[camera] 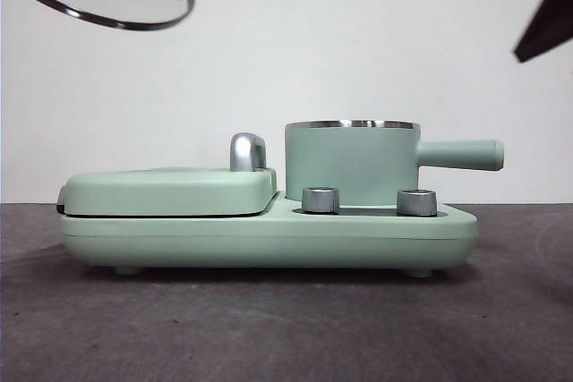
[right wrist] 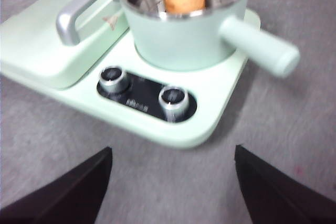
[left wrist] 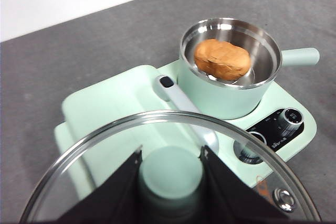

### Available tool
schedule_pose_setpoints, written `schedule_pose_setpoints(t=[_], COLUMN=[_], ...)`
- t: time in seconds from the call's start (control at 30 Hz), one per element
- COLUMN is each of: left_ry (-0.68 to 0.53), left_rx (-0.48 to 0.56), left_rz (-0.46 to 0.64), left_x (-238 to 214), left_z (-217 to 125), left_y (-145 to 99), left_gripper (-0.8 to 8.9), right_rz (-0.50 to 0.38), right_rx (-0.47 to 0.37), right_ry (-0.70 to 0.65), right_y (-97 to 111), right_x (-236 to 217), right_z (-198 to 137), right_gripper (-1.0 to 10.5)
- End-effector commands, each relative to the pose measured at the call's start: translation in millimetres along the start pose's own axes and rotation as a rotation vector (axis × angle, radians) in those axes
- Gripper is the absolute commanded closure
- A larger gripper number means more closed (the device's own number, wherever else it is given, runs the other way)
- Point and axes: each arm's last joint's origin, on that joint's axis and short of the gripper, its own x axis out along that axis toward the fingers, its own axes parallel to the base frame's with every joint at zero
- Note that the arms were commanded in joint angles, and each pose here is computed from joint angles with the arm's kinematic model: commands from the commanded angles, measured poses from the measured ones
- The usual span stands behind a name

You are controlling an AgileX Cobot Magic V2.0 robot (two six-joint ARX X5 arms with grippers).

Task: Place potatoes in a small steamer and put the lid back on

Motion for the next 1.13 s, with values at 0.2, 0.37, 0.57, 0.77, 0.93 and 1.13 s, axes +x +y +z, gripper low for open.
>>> schedule_pose_setpoints(t=[0.2,0.37,0.57,0.77,0.93,1.13], left_ry=[-0.071,-0.144,-0.270,-0.312,-0.305,-0.299], left_rx=[0.007,0.044,0.080,0.093,0.094,0.101], left_rz=[-0.089,-0.140,-0.188,-0.211,-0.216,-0.217], left_x=[46.9,90.1,139.3,176.8,203.6,229.1], left_z=[14.8,19.7,23.1,27.7,35.0,38.2], left_y=[-6.6,-19.5,-36.1,-45.8,-48.0,-49.1], left_gripper=[8.04,8.04,8.04,8.04,8.05,8.04], right_rz=[-0.010,-0.007,-0.007,-0.010,-0.013,-0.015], right_rx=[0.026,0.025,0.025,0.025,0.019,0.019], right_ry=[-0.067,-0.071,-0.068,-0.053,-0.042,-0.042], right_y=[1.0,1.1,1.1,0.8,0.6,0.5], right_x=[-21.3,-22.4,-22.3,-22.1,-22.1,-22.1], right_z=[-3.3,-3.5,-3.7,-5.1,-6.2,-6.2], right_gripper=[5.9,5.9,5.9,5.9,5.9,5.9])
